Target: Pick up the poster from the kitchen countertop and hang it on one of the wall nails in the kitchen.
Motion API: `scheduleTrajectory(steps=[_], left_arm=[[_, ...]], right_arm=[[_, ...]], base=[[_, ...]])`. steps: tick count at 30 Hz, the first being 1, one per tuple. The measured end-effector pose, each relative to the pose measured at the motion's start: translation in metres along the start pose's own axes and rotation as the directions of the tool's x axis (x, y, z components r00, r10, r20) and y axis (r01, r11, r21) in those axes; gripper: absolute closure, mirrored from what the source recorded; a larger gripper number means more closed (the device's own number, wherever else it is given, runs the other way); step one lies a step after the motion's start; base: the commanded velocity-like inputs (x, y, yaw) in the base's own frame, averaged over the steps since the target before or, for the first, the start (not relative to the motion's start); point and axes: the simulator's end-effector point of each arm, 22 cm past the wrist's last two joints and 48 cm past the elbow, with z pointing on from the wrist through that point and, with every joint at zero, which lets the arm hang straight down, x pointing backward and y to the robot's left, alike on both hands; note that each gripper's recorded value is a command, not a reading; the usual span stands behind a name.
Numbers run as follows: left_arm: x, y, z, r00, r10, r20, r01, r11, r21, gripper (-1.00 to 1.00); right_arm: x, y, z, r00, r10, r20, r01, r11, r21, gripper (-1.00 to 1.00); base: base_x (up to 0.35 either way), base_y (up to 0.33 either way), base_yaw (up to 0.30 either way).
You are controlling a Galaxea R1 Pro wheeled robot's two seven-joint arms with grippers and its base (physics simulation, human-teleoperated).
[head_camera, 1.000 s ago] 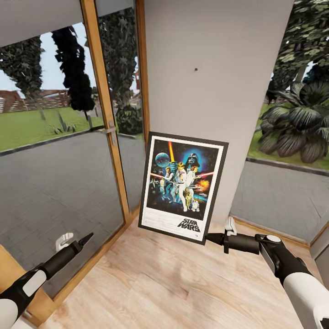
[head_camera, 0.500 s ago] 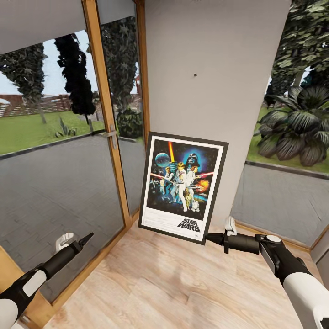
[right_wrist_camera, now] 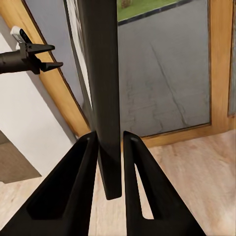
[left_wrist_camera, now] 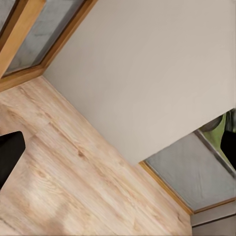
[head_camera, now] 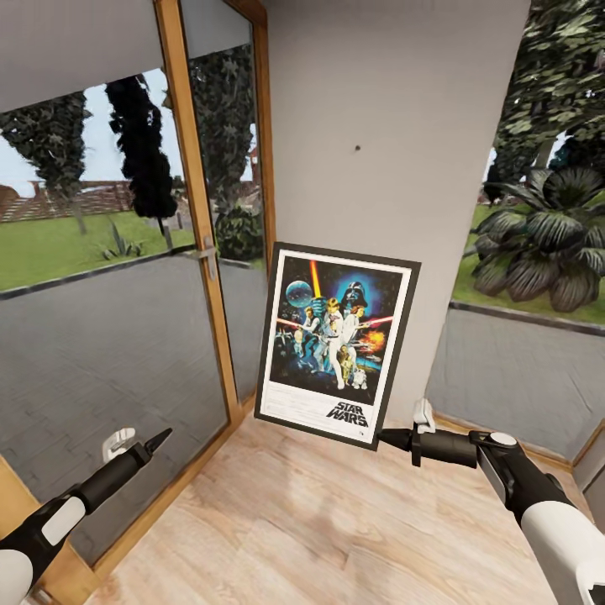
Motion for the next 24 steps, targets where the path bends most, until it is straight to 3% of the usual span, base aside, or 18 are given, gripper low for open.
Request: scheduleTrajectory(steps=[7, 24], left_arm=[[-0.0018, -0.0022, -0.0005, 1.000, 0.001, 0.003, -0.001, 1.000, 0.004, -1.00], [-0.0074, -0.0075, -0.0014, 1.000, 0.005, 0.012, -0.005, 1.000, 0.012, -1.00]], right_arm=[[-0.0020, 0.0010, -0.0008, 1.000, -0.004, 0.001, 0.004, 1.000, 0.001, 1.00], [-0.0081, 0.0034, -0.0025, 1.000, -0.016, 0.006, 0.016, 1.000, 0.002, 1.00]], base=[[0.180, 0.165, -0.067], [0.236, 0.259, -0.260]])
